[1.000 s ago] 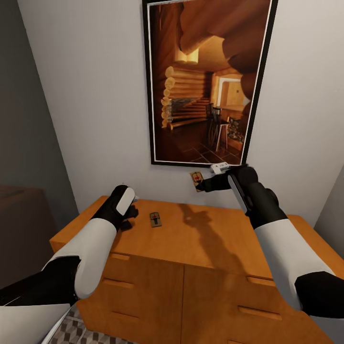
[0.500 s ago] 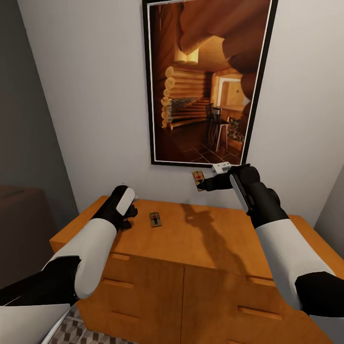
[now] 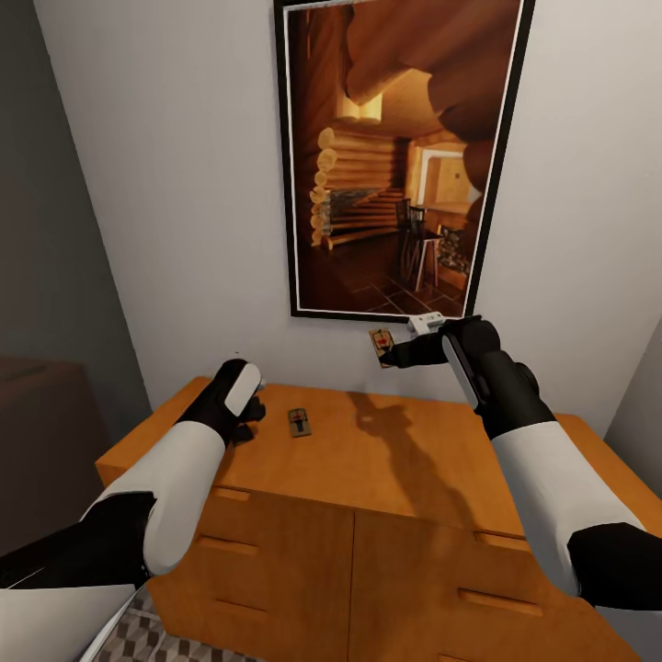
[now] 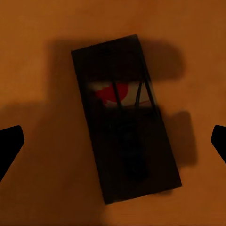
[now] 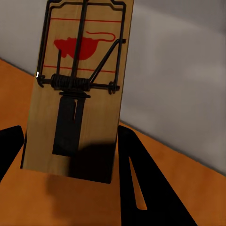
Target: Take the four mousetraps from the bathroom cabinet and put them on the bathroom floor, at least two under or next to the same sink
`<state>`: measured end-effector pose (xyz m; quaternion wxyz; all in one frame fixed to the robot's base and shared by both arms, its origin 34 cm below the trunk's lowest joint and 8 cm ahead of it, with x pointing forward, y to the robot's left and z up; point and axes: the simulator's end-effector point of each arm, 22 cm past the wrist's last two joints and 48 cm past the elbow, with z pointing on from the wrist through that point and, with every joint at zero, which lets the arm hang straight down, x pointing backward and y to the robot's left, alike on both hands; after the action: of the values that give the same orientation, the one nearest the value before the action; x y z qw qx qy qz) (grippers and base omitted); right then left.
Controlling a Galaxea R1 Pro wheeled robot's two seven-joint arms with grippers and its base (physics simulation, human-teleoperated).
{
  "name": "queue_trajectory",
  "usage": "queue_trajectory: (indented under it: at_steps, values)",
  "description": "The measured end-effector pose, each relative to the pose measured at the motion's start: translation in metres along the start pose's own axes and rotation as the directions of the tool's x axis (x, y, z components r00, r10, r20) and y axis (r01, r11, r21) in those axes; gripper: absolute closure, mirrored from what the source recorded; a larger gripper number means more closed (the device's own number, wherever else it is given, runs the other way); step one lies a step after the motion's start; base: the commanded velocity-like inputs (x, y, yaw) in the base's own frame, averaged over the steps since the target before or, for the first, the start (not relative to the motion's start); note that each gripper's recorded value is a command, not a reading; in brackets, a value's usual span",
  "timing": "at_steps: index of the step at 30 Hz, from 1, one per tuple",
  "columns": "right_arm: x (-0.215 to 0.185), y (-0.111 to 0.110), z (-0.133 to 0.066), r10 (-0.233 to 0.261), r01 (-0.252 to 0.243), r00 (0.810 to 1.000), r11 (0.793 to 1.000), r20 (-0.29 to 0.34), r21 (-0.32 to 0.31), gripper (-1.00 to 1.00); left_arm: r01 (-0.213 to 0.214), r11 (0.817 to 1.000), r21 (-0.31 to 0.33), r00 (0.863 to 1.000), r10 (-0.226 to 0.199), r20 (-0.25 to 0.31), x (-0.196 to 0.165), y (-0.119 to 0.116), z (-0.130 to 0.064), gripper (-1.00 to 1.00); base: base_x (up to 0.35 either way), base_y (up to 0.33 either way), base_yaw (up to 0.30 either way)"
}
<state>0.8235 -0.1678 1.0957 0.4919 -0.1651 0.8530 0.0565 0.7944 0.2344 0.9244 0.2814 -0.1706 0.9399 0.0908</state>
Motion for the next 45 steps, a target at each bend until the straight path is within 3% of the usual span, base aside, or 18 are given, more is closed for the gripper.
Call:
queue_trajectory:
  at_steps: [16,37,38,45]
  values:
    - [0.014,-0.003,0.008,0.014,-0.014,0.999,1.000,-0.039,0.000,1.00,-0.007,1.000,-0.020,0.999,0.006,-0.037,0.021,-0.001,0.015,-1.00,0.000,0.000,0.000]
    - [0.014,-0.003,0.008,0.014,-0.014,0.999,1.000,-0.039,0.001,1.00,-0.004,1.000,-0.020,0.999,0.003,-0.036,0.021,-0.001,0.015,-1.00,0.000,0.000,0.000]
    - [0.014,-0.003,0.008,0.014,-0.014,0.999,1.000,-0.039,0.001,1.00,-0.004,1.000,-0.020,0.999,0.003,-0.036,0.021,-0.001,0.015,1.00,0.000,0.000,0.000]
    - [0.014,-0.004,0.008,0.014,-0.014,0.999,1.000,-0.039,0.001,1.00,-0.004,1.000,-0.024,0.999,0.003,-0.034,0.020,0.000,0.015,1.00,0.000,0.000,0.000]
